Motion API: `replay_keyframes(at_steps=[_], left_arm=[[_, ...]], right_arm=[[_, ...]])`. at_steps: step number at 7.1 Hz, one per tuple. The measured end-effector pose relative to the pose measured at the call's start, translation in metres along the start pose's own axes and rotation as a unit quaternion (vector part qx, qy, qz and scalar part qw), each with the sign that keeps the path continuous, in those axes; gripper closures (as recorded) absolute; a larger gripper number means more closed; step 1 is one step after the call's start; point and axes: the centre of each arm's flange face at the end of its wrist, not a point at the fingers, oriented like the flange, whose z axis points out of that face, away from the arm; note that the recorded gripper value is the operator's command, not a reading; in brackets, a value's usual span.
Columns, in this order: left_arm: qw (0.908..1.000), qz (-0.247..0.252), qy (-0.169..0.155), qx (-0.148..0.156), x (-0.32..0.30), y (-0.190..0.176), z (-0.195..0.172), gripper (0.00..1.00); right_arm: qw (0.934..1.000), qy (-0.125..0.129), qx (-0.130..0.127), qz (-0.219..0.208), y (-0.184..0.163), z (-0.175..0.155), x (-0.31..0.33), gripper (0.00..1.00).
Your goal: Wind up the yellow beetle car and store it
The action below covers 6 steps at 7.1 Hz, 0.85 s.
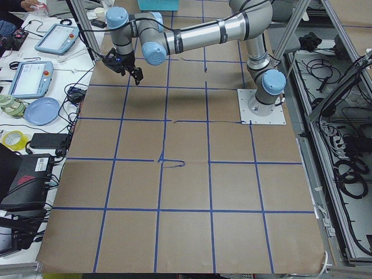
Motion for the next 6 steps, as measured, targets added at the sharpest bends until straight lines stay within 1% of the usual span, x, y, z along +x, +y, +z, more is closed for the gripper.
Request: replay_keyframes(at_steps=[1, 2, 3, 4, 5, 6], left_arm=[[0.9983, 0.054, -0.020, 0.013, -0.004, 0.014, -0.034, 0.00], [0.9953, 0.084, -0.038, 0.028, -0.009, 0.027, -0.058, 0.00], [0.9926, 0.102, -0.053, 0.040, -0.014, 0.034, -0.072, 0.00], [0.9890, 0.127, -0.061, 0.045, -0.015, 0.044, -0.082, 0.00], [0.9834, 0.164, -0.062, 0.047, -0.008, 0.061, -0.090, 0.00], [0.9774, 0.199, -0.055, 0.043, 0.007, 0.086, -0.093, 0.00]], right_arm=[[1.0000, 0.000, 0.000, 0.000, 0.000, 0.000, 0.000, 0.00], [1.0000, 0.000, 0.000, 0.000, 0.000, 0.000, 0.000, 0.00], [1.0000, 0.000, 0.000, 0.000, 0.000, 0.000, 0.000, 0.00], [1.0000, 0.000, 0.000, 0.000, 0.000, 0.000, 0.000, 0.00], [1.0000, 0.000, 0.000, 0.000, 0.000, 0.000, 0.000, 0.00], [1.0000, 0.000, 0.000, -0.001, 0.000, 0.000, 0.000, 0.00]])
